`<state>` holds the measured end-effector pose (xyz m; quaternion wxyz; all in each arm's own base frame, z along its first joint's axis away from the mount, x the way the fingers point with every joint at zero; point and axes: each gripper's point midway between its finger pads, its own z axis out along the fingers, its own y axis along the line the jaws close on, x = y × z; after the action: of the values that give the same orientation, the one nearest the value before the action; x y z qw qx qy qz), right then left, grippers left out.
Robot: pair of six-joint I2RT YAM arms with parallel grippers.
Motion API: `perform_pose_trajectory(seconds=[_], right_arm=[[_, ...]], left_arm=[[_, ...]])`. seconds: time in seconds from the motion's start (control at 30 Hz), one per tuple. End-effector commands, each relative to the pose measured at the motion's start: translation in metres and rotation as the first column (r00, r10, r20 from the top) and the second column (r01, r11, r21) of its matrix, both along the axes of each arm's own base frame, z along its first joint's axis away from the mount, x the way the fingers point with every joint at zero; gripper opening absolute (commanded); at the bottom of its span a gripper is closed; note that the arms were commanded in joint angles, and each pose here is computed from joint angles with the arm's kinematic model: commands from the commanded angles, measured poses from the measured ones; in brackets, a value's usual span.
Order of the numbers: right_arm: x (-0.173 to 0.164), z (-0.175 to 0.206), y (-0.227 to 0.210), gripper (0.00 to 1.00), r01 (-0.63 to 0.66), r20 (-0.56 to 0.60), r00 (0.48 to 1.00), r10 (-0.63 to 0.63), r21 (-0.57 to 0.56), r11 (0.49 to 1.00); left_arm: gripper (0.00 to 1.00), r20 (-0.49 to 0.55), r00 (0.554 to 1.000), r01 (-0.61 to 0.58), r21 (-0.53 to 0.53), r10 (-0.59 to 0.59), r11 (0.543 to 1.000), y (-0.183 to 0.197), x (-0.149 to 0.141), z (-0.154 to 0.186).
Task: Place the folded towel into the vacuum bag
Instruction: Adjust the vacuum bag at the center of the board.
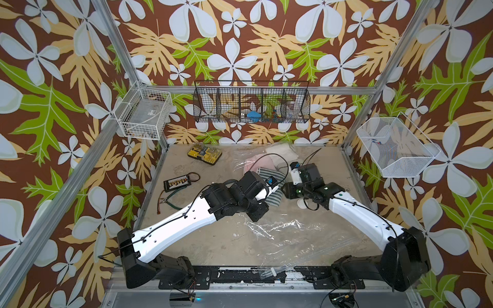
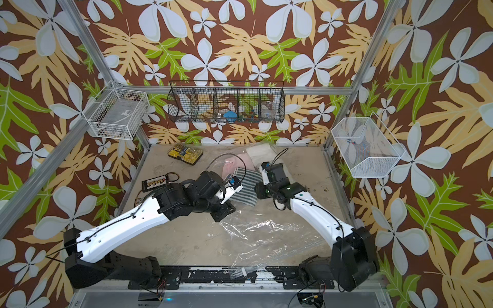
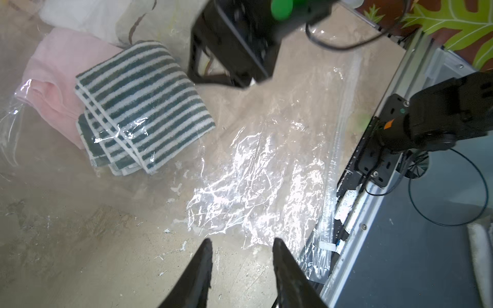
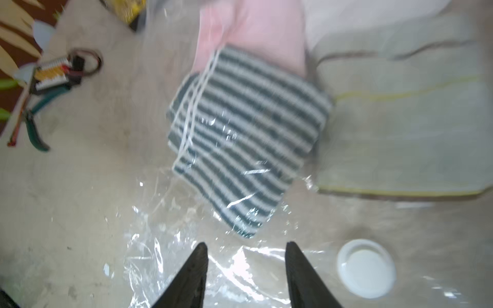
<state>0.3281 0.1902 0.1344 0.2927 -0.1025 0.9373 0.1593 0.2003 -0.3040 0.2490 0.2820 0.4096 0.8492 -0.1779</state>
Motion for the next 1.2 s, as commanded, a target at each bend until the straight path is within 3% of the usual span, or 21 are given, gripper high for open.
perform_pose_trajectory(seconds=[0.0, 0.27, 0.47, 0.53, 0.63, 0.73, 0.83, 0.93, 1.0, 1.07, 1.13, 1.17], right_arm=[[0.008, -0.027, 0.012, 0.47, 0.091, -0.003, 0.996, -0.091, -0.006, 0.996], [0.030, -0.077, 0.084, 0.46, 0.055, -0.093, 0.995, -0.048, 0.071, 0.996], [0.065, -0.089, 0.134, 0.43, 0.015, -0.092, 0.996, -0.001, 0.143, 0.990], [0.071, -0.089, 0.141, 0.41, -0.027, -0.090, 0.995, 0.038, 0.119, 0.993], [0.066, -0.068, 0.130, 0.42, -0.085, -0.065, 0.994, 0.087, 0.037, 0.996], [0.050, -0.024, 0.117, 0.47, -0.136, 0.002, 0.991, 0.136, 0.072, 0.988], [0.036, 0.019, 0.092, 0.54, -0.141, 0.089, 0.987, 0.132, 0.099, 0.985], [0.022, 0.050, 0.056, 0.66, -0.131, 0.248, 0.962, 0.114, 0.053, 0.990], [0.010, 0.057, 0.018, 0.76, -0.029, 0.395, 0.918, 0.016, 0.026, 0.999], [-0.002, 0.065, -0.015, 0.83, 0.041, 0.533, 0.845, -0.050, 0.029, 0.999], [-0.009, 0.073, -0.052, 0.87, 0.116, 0.667, 0.743, -0.051, -0.054, 0.992], [-0.007, 0.077, -0.078, 0.90, 0.197, 0.717, 0.695, -0.048, -0.126, 0.972]], left_arm=[[0.40, 0.052, 0.996, -0.074, -0.034, 0.076, 0.997, 0.007, 0.017, 0.003], [0.42, 0.092, 0.979, -0.169, -0.152, 0.184, 0.974, 0.035, 0.030, 0.027], [0.42, 0.105, 0.970, -0.203, -0.136, 0.218, 0.970, 0.045, 0.035, 0.019], [0.42, 0.101, 0.971, -0.205, -0.130, 0.218, 0.970, 0.045, 0.035, 0.015], [0.42, 0.099, 0.968, -0.215, -0.132, 0.229, 0.968, 0.046, 0.036, 0.012], [0.42, 0.116, 0.958, -0.245, -0.159, 0.264, 0.956, 0.049, 0.043, 0.009], [0.43, 0.181, 0.916, -0.319, -0.219, 0.359, 0.922, 0.060, 0.061, 0.016], [0.47, 0.308, 0.828, -0.357, -0.354, 0.468, 0.865, 0.085, 0.078, 0.037], [0.56, 0.400, 0.741, -0.330, -0.482, 0.539, 0.812, 0.108, 0.080, 0.046], [0.63, 0.451, 0.618, -0.356, -0.570, 0.644, 0.741, 0.139, 0.080, 0.040], [0.68, 0.449, 0.473, -0.435, -0.629, 0.758, 0.644, 0.172, 0.082, 0.030], [0.71, 0.441, 0.381, -0.479, -0.658, 0.813, 0.582, 0.191, 0.085, 0.028]])
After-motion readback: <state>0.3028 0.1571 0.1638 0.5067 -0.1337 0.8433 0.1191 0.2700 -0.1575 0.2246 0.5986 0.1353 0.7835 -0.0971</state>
